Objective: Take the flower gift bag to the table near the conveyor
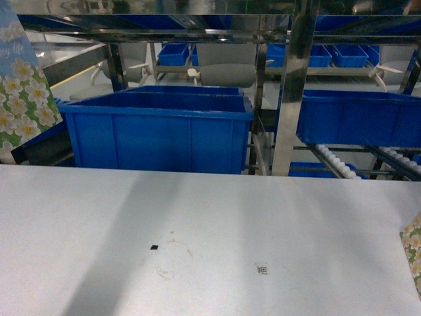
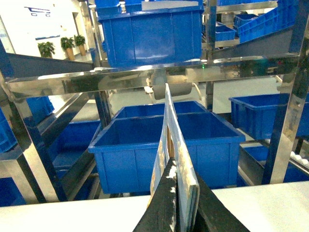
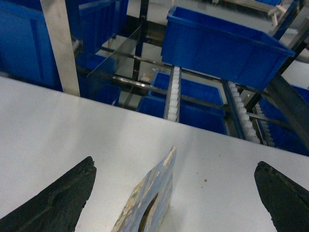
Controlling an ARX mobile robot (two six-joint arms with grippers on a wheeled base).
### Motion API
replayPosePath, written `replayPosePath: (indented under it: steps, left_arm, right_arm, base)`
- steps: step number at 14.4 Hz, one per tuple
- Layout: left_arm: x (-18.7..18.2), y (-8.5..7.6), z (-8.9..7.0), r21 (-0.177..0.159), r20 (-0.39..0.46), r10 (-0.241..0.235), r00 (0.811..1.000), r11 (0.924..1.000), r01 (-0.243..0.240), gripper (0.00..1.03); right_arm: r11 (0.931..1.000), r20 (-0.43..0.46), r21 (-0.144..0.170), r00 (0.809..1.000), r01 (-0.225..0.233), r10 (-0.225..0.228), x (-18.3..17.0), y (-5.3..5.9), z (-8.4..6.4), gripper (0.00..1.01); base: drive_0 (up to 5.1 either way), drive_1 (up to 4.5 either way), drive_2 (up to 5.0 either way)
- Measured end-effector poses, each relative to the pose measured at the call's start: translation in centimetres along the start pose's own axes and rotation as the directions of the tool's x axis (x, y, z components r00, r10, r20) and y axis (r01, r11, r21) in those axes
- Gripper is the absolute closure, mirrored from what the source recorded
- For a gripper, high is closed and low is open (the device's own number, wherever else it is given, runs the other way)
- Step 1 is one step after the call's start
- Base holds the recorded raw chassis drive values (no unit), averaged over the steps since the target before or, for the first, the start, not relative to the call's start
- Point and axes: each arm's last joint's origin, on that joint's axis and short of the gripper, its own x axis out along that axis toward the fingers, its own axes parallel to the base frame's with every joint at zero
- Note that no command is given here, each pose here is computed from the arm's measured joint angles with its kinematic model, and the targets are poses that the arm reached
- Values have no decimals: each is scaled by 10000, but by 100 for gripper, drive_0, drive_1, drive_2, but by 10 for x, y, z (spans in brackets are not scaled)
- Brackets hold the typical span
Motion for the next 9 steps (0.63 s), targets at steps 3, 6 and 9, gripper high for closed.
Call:
replayPosePath:
  steps: [3,6,9]
  left_arm:
    - [0,0,0,0,0,0,10000,10000,0,101]
    - [0,0,0,0,0,0,10000,10000,0,101]
    - [0,0,0,0,0,0,10000,10000,0,101]
  right_arm:
    - [9985,1091,28,9925,552,-552,-33,9,16,3]
    - [9946,1828,353,9778,979,-1027,-65,14,27,3]
    - [9927,2006,742,9736,954,-1086,-95,23,25,3]
  base:
    - [0,0,0]
    - [0,0,0]
    - [0,0,0]
